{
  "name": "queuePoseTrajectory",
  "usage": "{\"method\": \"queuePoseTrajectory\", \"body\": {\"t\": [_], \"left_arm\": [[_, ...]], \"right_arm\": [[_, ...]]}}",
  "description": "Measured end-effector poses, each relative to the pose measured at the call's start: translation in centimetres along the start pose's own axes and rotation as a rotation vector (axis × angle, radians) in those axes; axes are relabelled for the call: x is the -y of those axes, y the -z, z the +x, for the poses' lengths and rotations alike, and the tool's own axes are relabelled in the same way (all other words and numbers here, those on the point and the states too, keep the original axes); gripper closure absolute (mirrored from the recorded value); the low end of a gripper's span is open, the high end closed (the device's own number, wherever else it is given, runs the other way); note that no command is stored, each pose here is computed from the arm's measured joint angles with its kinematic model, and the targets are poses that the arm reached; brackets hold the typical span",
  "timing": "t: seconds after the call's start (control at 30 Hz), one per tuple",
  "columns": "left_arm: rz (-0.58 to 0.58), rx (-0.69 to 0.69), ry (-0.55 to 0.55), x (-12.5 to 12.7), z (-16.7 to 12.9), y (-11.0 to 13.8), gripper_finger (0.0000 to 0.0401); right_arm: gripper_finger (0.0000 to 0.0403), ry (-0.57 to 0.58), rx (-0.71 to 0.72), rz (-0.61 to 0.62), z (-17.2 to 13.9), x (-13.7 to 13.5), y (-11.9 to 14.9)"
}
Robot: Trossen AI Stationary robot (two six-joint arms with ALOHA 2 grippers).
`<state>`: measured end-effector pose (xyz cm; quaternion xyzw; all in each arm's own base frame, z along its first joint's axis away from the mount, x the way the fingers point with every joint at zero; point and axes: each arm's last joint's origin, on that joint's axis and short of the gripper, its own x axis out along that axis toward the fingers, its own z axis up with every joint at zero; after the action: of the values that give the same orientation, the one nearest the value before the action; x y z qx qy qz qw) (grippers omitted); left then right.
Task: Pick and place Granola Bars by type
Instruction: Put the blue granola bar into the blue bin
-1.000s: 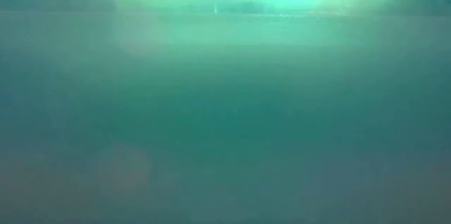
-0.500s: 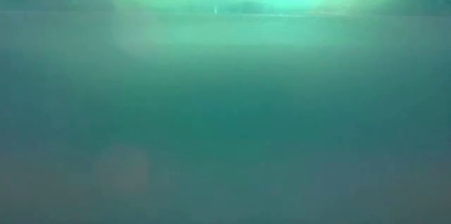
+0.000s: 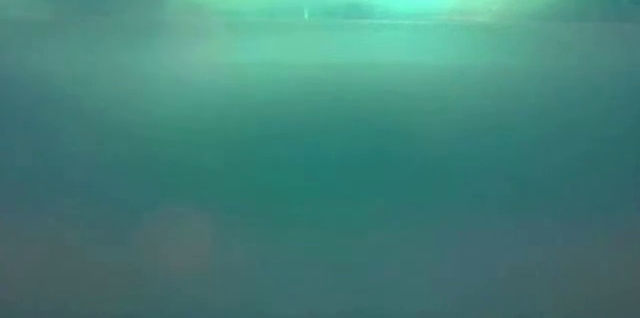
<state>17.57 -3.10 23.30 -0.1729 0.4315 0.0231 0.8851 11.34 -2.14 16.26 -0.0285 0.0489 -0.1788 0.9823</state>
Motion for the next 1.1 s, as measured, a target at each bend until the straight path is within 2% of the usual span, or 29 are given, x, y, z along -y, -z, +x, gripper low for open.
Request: {"method": "queuePoseTrajectory", "body": {"t": [0.13,0.27,0.37,0.47,0.6,0.83,1.0,1.1], "left_arm": [[-0.055,-0.181,0.051,3.0,2.8,0.1,0.0127],[-0.234,-0.472,0.155,5.4,5.7,2.0,0.013],[-0.355,-0.684,0.149,7.1,7.1,4.2,0.0132],[-0.376,-0.803,0.107,8.4,7.8,6.1,0.0137],[-0.357,-0.765,0.015,9.2,8.1,7.5,0.0143],[-0.31,-0.665,-0.058,9.4,8.1,8.2,0.0143],[-0.311,-0.664,-0.093,8.8,8.3,8.7,0.0156],[-0.31,-0.692,-0.082,8.8,8.2,8.7,0.0181]], "right_arm": [[0.0389,0.0,-0.001,0.0,0.0,0.0,0.0],[0.0387,0.0,-0.006,-0.001,0.0,0.0,0.1],[0.0388,0.0,-0.005,-0.001,0.0,0.0,0.0],[0.0389,0.0,-0.004,-0.001,0.0,0.0,0.0],[0.0387,0.0,-0.005,-0.001,0.0,0.0,0.0],[0.0389,0.0,-0.004,-0.001,0.0,0.0,0.0],[0.0387,0.0,-0.004,-0.001,0.0,0.0,0.0],[0.0389,0.0,-0.004,-0.001,0.0,0.0,0.0]]}}
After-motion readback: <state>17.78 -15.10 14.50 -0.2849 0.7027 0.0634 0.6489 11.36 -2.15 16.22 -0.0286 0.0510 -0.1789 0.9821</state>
